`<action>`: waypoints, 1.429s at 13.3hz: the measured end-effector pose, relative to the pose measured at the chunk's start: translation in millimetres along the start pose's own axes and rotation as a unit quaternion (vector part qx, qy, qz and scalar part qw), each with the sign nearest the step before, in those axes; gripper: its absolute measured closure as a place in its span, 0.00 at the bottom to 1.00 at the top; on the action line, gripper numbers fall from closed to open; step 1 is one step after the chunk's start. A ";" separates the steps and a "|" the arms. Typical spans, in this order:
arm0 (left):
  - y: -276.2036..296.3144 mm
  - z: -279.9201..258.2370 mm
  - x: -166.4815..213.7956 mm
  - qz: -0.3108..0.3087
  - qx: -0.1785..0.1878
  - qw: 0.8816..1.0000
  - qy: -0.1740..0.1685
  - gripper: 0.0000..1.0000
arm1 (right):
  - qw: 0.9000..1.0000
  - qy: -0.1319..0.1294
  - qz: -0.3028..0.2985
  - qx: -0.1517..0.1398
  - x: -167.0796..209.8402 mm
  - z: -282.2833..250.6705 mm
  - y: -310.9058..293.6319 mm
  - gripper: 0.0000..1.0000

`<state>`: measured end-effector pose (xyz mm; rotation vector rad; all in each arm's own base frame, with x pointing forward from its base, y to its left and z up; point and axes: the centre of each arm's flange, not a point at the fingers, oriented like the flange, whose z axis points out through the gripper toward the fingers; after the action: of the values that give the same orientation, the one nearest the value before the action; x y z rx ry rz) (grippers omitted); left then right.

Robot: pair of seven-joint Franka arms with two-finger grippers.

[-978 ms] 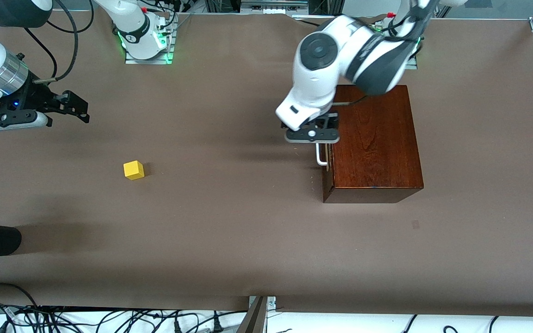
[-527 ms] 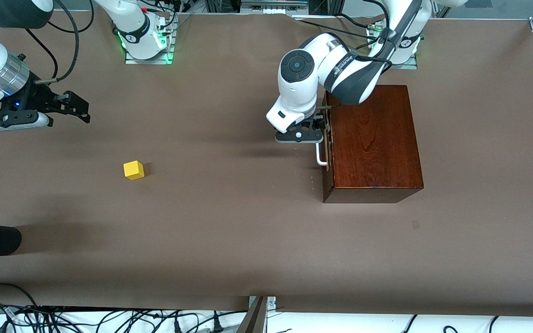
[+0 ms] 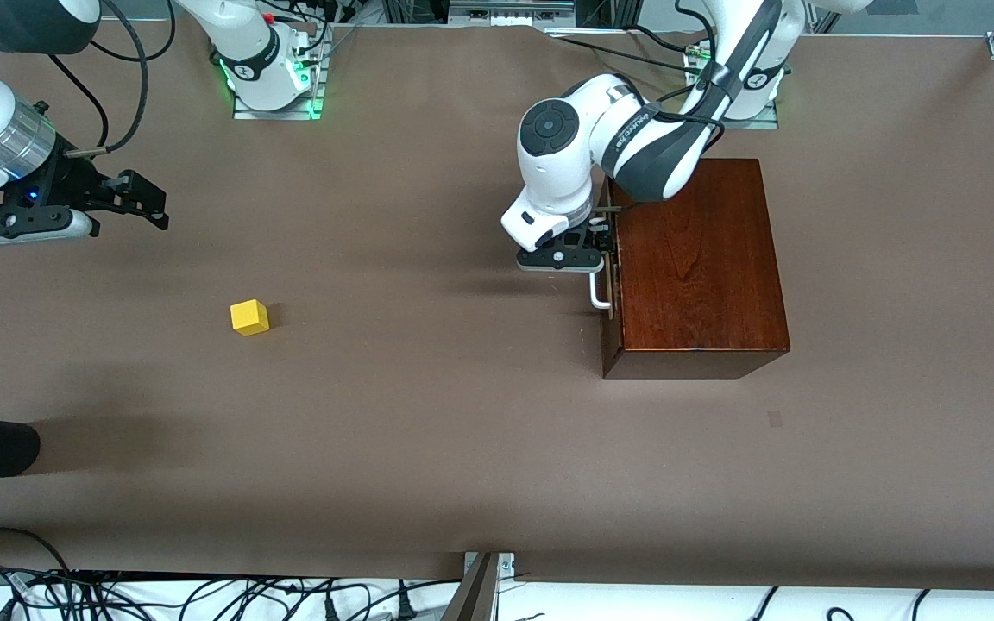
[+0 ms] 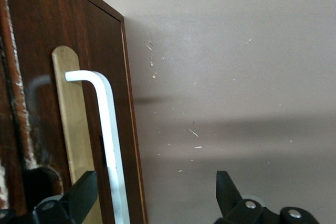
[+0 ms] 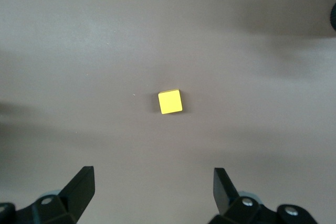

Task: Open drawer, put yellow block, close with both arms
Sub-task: 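Reach the left gripper to the white drawer handle and grasp it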

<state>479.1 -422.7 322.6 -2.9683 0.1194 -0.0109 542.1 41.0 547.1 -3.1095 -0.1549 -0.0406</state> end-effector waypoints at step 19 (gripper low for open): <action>0.7 24.1 7.6 0.001 -0.001 1.000 0.006 0.00 | 1.000 -0.003 0.000 0.000 -0.8 3.9 0.1 0.00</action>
<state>487.0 -419.9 298.7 -2.9710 0.1248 -0.0282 541.4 41.0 543.2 -3.1098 -0.1546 -0.0316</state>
